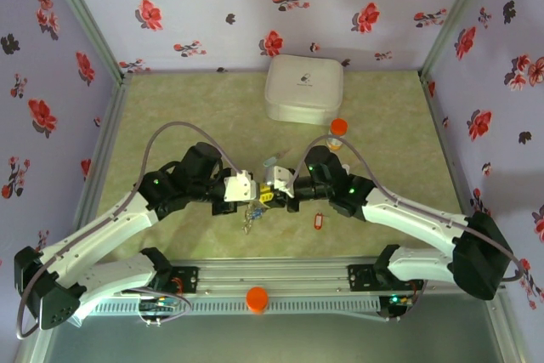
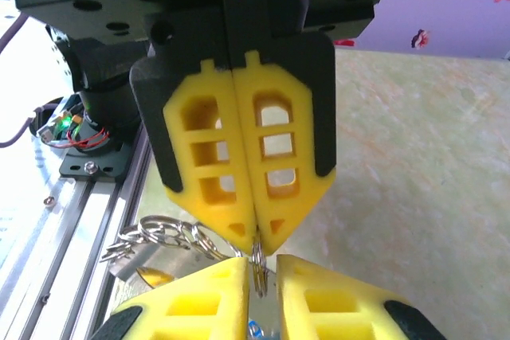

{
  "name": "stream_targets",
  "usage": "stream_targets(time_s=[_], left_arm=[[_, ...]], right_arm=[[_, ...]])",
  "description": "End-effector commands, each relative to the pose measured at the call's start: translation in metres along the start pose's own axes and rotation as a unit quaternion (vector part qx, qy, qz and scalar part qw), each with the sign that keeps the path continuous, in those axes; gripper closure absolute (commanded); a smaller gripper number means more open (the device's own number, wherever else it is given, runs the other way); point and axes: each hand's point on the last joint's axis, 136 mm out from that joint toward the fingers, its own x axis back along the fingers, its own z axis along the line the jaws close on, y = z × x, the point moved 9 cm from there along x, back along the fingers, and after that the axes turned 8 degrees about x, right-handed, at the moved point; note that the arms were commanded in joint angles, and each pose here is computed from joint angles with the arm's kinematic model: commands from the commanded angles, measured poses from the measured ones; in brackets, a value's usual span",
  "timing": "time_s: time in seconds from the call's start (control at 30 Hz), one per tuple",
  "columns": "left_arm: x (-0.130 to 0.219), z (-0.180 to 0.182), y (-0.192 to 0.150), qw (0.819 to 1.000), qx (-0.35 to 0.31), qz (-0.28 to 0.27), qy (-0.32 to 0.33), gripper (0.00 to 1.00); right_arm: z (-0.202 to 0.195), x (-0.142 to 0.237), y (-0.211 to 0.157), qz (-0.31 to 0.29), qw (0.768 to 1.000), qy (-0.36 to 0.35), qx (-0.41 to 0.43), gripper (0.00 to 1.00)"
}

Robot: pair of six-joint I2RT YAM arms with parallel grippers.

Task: Put the keys on the keyring

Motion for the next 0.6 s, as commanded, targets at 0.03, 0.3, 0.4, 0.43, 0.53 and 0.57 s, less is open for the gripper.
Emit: stream_targets(time_s=[0.03,0.3,0.4,0.43,0.53,0.57], left_arm=[[0.007,0.001,0.013,1.000,-0.004,-0.023,0.000,1.00],[0.006,0.000,0.013,1.000,-0.001,-0.025,-0.003,1.00],[0.006,0.000,0.013,1.000,0.000,-0.022,-0.002,1.00],[0.006,0.001,0.013,1.000,0.002,-0.022,0.000,1.00],[0.016,0.009,0.013,0.996,0.054,-0.059,0.038,0.66],[0.025,0.013,0.009,0.992,0.074,-0.091,0.044,0.61]], right_arm=[[0.002,-0.006,0.001,-0.014,1.000,0.012,0.002,0.84],[0.003,-0.009,-0.005,0.009,1.000,0.010,0.007,0.90],[0.003,-0.008,-0.005,0.007,1.000,0.008,0.010,1.00],[0.003,-0.007,-0.005,0.003,1.000,0.007,0.011,1.00],[0.003,-0.003,-0.003,-0.016,1.000,-0.004,0.013,1.00],[0.001,0.000,-0.003,-0.031,0.999,-0.012,0.008,1.00]])
